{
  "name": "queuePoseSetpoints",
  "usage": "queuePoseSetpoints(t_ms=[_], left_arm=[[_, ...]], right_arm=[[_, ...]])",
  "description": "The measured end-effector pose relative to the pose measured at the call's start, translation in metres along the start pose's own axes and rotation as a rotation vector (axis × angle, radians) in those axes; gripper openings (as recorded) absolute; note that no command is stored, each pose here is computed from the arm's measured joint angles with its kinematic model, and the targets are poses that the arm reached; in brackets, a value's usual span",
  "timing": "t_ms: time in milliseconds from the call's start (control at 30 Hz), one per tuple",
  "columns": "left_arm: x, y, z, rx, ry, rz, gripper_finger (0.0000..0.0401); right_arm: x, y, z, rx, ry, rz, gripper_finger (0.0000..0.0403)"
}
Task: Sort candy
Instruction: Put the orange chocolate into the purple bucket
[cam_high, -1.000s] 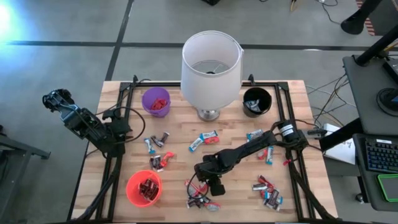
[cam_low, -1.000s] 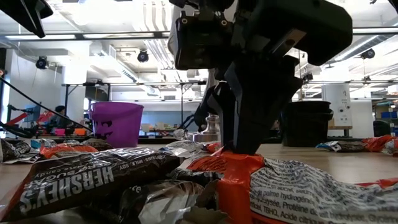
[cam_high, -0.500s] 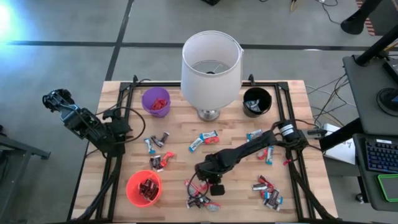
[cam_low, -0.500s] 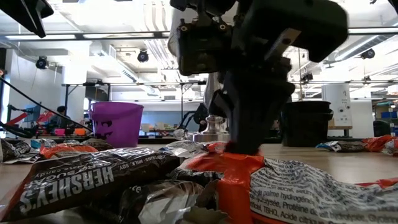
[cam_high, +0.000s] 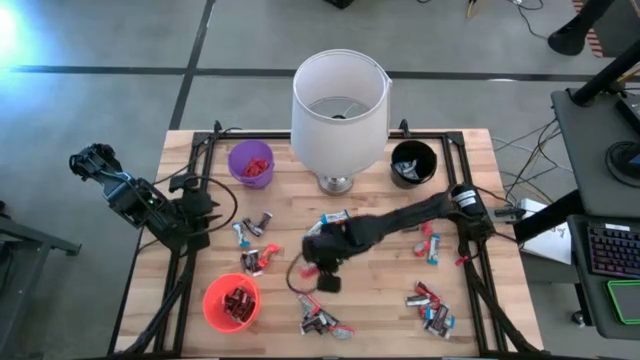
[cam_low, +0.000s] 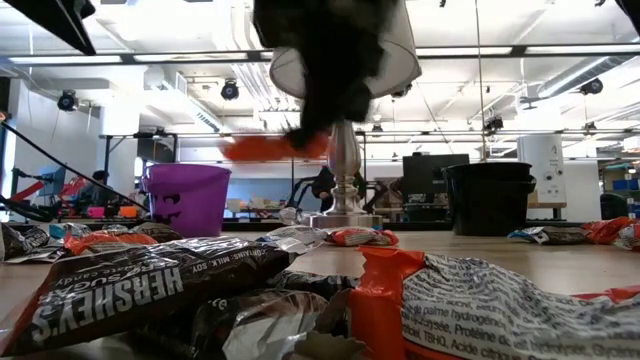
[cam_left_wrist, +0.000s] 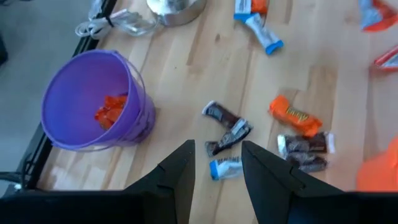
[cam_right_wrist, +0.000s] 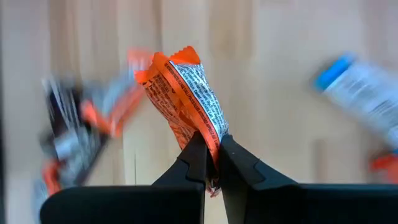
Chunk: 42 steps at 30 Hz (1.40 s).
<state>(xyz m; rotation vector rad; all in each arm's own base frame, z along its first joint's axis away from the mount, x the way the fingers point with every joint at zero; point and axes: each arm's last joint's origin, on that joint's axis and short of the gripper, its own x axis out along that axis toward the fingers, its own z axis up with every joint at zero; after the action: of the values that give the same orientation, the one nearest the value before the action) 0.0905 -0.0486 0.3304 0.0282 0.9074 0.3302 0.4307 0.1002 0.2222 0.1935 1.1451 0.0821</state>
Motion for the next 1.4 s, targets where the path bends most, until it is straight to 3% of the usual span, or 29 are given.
queuePoseSetpoints(t_ms=[300, 500, 800, 1100, 1333, 1400], left_arm=[[0.002, -0.001, 0.010, -0.098, -0.116, 0.024, 0.0114], [0.006, -0.001, 0.022, -0.137, -0.182, 0.018, 0.0114], [0.015, 0.001, 0.034, -0.166, -0.242, 0.159, 0.0114], [0.016, -0.014, 0.053, -0.240, -0.240, 0.016, 0.0117], [0.003, -0.009, 0.073, -0.272, -0.251, -0.022, 0.0163], [0.002, -0.008, 0.075, -0.235, -0.254, -0.015, 0.0176]], right_arm=[[-0.054, -0.030, 0.053, 0.098, -0.250, -0.062, 0.0013], [-0.078, -0.055, 0.071, 0.111, -0.338, -0.101, 0.0013], [-0.082, -0.077, 0.073, 0.120, -0.329, -0.130, 0.0013], [-0.085, -0.083, 0.073, 0.129, -0.318, -0.137, 0.0013], [-0.093, -0.088, 0.076, 0.111, -0.339, -0.142, 0.0013], [-0.096, -0.089, 0.076, 0.102, -0.348, -0.143, 0.0013]])
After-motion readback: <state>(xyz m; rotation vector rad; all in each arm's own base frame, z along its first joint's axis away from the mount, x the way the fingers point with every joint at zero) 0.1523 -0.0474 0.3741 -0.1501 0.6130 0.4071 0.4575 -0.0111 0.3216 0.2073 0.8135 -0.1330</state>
